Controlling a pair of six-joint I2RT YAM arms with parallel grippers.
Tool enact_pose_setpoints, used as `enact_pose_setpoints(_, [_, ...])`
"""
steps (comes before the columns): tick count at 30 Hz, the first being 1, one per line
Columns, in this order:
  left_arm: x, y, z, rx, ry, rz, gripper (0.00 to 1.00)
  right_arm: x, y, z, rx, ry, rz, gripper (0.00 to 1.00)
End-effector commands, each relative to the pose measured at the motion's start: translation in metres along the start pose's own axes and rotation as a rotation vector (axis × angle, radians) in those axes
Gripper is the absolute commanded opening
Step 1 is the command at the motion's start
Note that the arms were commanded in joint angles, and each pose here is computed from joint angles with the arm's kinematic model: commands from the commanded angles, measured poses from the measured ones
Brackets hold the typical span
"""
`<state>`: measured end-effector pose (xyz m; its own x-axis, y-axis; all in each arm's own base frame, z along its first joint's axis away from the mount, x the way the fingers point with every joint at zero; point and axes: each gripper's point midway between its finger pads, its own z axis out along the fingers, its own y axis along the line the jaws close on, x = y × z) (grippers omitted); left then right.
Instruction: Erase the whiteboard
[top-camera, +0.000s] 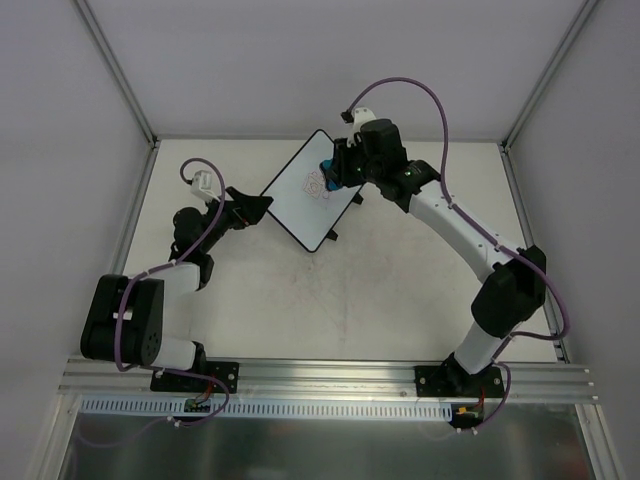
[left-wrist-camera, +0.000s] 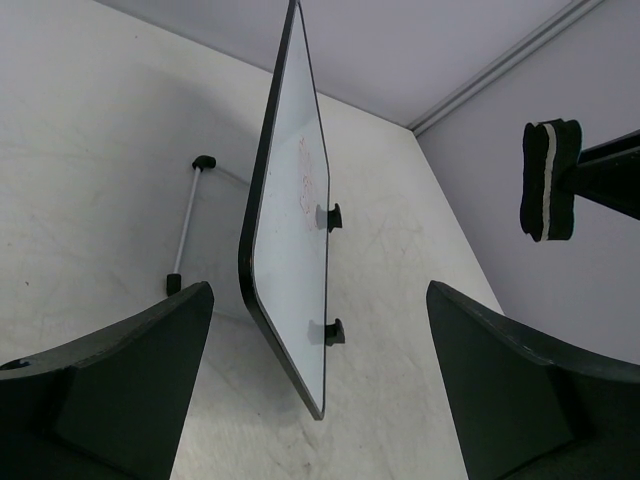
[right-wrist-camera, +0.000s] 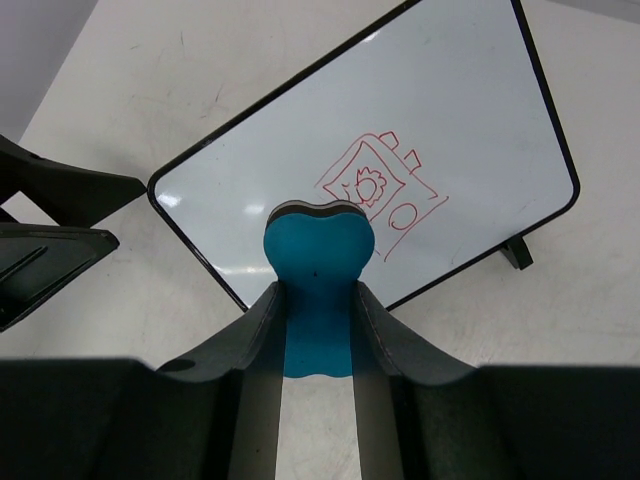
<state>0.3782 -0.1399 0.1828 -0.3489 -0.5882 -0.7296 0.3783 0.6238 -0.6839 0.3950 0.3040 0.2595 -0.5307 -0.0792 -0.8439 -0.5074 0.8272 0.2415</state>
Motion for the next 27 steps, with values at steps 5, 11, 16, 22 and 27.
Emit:
enact_pose_setpoints(5, [-0.017,-0.003,0.017,0.038,-0.026,0.036,0.86,-0.046,0.018,0.014,-0.065,-0.097,0.002,0.0])
enact_pose_setpoints(11, [-0.012,0.008,0.023,0.031,-0.016,0.025,0.82,-0.054,0.015,0.034,-0.056,-0.147,0.022,0.0])
enact_pose_setpoints(16, [-0.01,0.01,0.028,0.062,0.002,0.008,0.73,-0.057,0.016,0.051,-0.071,-0.186,0.07,0.0])
enact_pose_setpoints(22, [-0.011,0.007,0.031,0.104,0.007,0.001,0.67,-0.048,0.017,0.071,-0.086,-0.164,0.11,0.0])
enact_pose_setpoints(27, [-0.008,0.006,0.036,0.13,0.04,-0.013,0.53,-0.042,0.014,0.085,-0.083,-0.163,0.127,0.0])
